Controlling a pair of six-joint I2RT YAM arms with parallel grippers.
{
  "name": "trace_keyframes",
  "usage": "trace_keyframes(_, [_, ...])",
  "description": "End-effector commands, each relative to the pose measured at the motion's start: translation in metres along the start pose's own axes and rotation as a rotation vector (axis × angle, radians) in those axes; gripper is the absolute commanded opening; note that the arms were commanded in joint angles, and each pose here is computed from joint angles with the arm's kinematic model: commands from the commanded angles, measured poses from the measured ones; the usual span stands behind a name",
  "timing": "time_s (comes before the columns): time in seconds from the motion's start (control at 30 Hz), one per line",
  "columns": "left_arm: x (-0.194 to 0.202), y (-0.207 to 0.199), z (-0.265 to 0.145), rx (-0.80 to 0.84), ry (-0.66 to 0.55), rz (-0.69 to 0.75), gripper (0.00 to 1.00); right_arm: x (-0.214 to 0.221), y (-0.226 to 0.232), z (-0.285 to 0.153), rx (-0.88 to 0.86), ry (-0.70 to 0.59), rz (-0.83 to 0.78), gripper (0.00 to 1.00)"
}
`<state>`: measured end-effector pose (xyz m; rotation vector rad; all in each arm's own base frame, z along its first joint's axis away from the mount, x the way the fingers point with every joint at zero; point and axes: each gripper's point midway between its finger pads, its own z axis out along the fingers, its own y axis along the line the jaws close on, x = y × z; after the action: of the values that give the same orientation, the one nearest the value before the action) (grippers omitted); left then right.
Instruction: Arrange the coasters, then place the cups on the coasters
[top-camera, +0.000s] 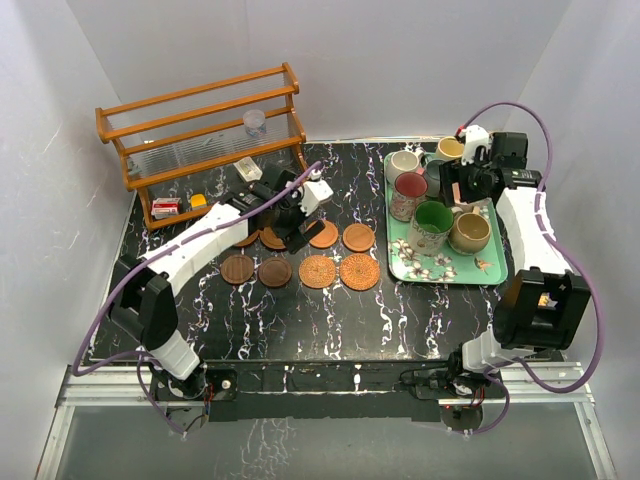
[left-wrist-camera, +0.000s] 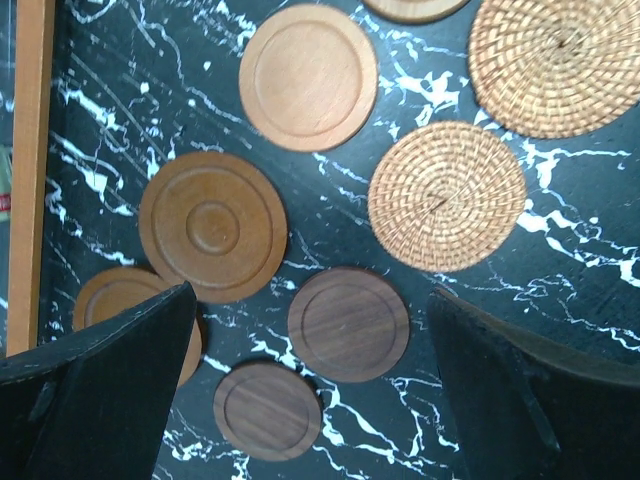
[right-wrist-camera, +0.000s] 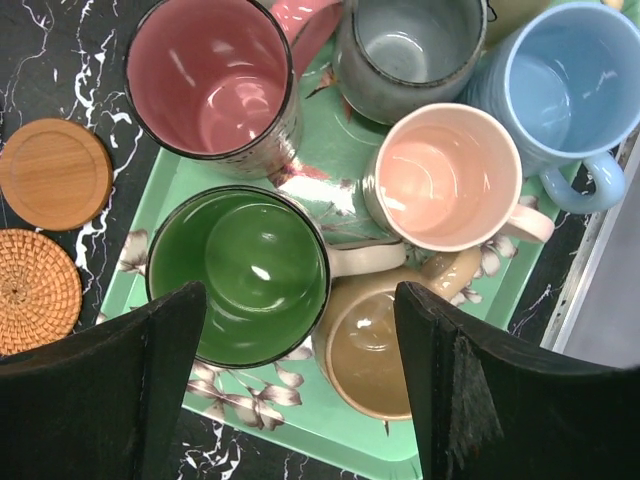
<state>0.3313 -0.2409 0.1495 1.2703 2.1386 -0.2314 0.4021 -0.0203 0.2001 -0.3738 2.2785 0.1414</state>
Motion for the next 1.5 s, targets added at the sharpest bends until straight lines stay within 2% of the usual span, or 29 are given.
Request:
trace_keyframes(0.0, [0.000,0.012,-0.033,-0.024,-0.011,-0.056,0.99,-0.025,-0.001,-0.005,0.033,-0.042,-0.041,0.73])
trace_keyframes(0.2, [0.008,0.023,-0.037,-0.007,0.008,-0.122,0.99,-0.030,0.003,-0.003,0.049,-0.020,-0.088,0.72])
trace_keyframes(0.47, [0.020,0.046,-0.038,0.018,-0.011,-0.261,0.99,0.001,-0.010,-0.003,0.142,0.084,-0.132,0.69])
trace_keyframes(0.7, [0.028,0.051,-0.024,0.067,0.001,-0.300,0.97,0.010,-0.010,0.004,0.151,0.079,-0.109,0.69])
trace_keyframes(0.83, [0.026,0.048,-0.017,0.110,0.012,-0.303,0.96,0.011,-0.005,0.014,0.111,0.105,-0.092,0.62])
trace_keyframes(1.0, [0.026,0.046,-0.018,0.114,0.007,-0.305,0.96,0.033,-0.003,0.023,0.104,0.187,-0.077,0.54])
trace_keyframes(1.47, [0.026,0.044,-0.020,0.117,-0.007,-0.294,0.96,0.047,-0.007,0.041,0.124,0.233,-0.007,0.35])
